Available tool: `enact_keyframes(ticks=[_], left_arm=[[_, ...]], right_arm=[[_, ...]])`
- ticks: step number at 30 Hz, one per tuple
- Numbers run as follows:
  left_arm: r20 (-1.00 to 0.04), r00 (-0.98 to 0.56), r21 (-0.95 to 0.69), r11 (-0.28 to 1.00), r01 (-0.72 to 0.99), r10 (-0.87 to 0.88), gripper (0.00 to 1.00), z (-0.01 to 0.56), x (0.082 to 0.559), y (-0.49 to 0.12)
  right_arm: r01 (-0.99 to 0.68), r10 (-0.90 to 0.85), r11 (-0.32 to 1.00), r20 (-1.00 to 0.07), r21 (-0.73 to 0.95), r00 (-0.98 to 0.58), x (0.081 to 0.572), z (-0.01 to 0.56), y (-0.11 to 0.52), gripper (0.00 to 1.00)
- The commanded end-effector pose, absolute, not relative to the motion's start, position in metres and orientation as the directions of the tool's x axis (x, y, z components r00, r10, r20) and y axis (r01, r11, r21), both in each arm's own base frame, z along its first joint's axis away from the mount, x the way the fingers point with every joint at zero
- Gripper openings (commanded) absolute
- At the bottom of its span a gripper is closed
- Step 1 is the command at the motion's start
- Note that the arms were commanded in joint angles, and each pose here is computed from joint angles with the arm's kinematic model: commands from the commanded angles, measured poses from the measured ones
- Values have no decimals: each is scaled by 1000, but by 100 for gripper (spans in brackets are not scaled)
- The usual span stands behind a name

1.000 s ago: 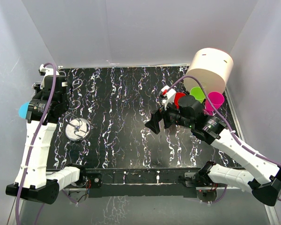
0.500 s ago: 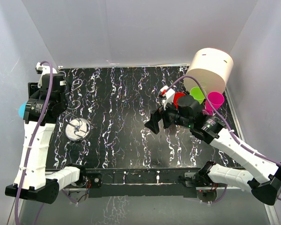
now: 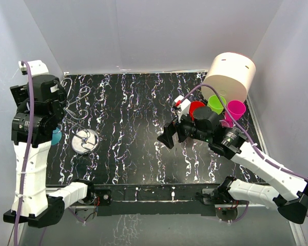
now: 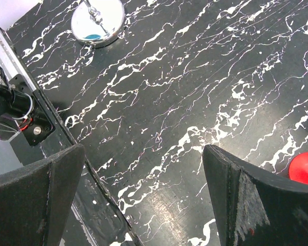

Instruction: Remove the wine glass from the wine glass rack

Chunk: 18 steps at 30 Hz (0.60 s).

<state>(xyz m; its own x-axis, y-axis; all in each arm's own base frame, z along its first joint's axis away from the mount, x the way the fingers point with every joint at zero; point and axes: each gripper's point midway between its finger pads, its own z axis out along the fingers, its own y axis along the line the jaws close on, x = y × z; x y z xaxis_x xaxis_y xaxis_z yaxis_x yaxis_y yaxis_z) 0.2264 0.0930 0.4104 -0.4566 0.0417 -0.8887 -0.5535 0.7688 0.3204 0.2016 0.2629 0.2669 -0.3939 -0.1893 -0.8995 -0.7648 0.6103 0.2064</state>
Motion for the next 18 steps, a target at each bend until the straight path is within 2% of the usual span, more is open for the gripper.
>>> enact_keyframes(ticks=[1, 5, 10, 14, 18], left_arm=[[-952, -306, 177, 819, -546, 3, 84, 442, 254, 78], [-973, -232, 127, 844, -521, 3, 89, 462, 274, 70], [-977, -213, 110, 876, -470, 8, 91, 473, 310, 60], [-975, -211, 36, 891, -452, -68, 91, 466, 338, 84], [-968, -202, -36, 874, -485, -152, 91, 453, 346, 111]], right_arm=[[-776, -135, 606, -938, 177, -320, 204, 292, 264, 99], [-777, -129, 604, -940, 177, -314, 204, 294, 263, 98], [-783, -130, 596, -940, 179, -314, 204, 294, 266, 98], [-787, -129, 588, -939, 185, -317, 203, 295, 268, 98], [-789, -130, 585, -939, 188, -320, 204, 295, 270, 98]])
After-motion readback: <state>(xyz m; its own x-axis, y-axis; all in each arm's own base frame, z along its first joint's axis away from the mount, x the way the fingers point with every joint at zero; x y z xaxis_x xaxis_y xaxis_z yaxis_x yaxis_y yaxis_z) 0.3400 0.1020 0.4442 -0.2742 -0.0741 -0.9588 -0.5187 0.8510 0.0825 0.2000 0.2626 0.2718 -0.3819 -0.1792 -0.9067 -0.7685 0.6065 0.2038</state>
